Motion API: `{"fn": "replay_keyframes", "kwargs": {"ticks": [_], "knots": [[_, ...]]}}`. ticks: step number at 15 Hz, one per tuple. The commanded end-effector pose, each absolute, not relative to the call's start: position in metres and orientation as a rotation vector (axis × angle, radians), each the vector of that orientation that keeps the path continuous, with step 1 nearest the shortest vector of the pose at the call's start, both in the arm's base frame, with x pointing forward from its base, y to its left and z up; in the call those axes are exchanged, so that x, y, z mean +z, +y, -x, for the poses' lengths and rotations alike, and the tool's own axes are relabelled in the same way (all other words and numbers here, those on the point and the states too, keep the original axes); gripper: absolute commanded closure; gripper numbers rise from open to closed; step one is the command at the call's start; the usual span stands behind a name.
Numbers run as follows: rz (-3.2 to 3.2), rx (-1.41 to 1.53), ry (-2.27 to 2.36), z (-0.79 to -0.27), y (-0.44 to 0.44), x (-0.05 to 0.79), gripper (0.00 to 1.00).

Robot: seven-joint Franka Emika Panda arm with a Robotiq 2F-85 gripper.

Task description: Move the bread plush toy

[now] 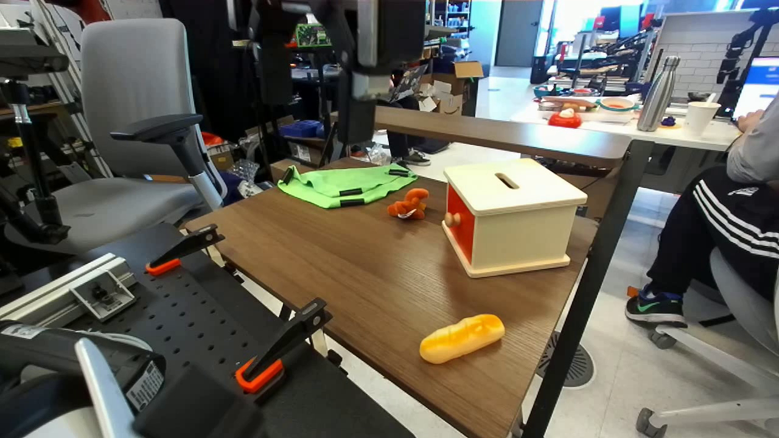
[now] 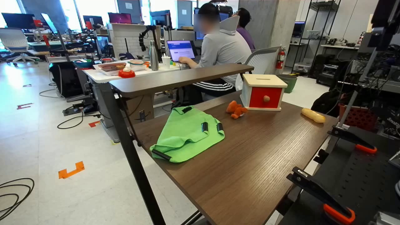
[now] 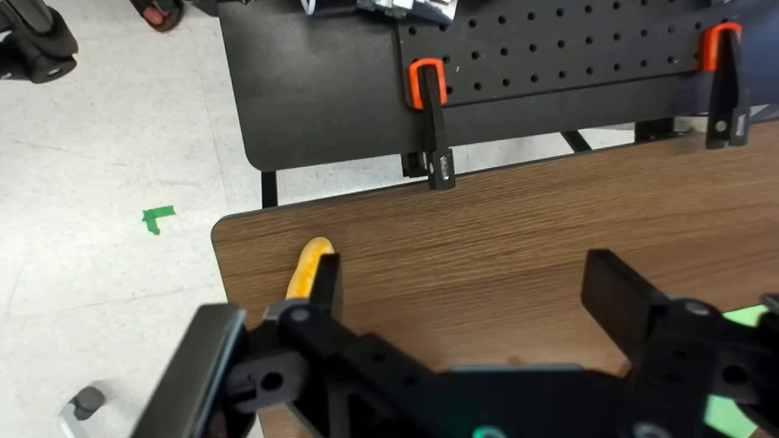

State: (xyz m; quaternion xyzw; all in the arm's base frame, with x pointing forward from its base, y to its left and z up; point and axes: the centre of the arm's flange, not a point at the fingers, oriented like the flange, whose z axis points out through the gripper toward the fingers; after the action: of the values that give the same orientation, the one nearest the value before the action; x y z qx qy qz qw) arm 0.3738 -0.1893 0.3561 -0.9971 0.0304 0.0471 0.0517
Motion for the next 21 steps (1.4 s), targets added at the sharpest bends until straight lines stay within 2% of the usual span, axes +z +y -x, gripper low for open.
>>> {"fn": "replay_keyframes", "kwargs": {"ticks": [1, 5, 11, 21], "knots": [[3.064, 0.118, 0.144, -0.399, -0.192, 0.322, 0.00], [3.100, 0.097, 0.169, -0.413, -0.202, 0.291, 0.00], [3.062, 0.258, 0.247, -0.439, -0.237, 0.246, 0.00], [3.059, 0.344, 0.337, -0.484, -0.265, 0.167, 0.00]]}}
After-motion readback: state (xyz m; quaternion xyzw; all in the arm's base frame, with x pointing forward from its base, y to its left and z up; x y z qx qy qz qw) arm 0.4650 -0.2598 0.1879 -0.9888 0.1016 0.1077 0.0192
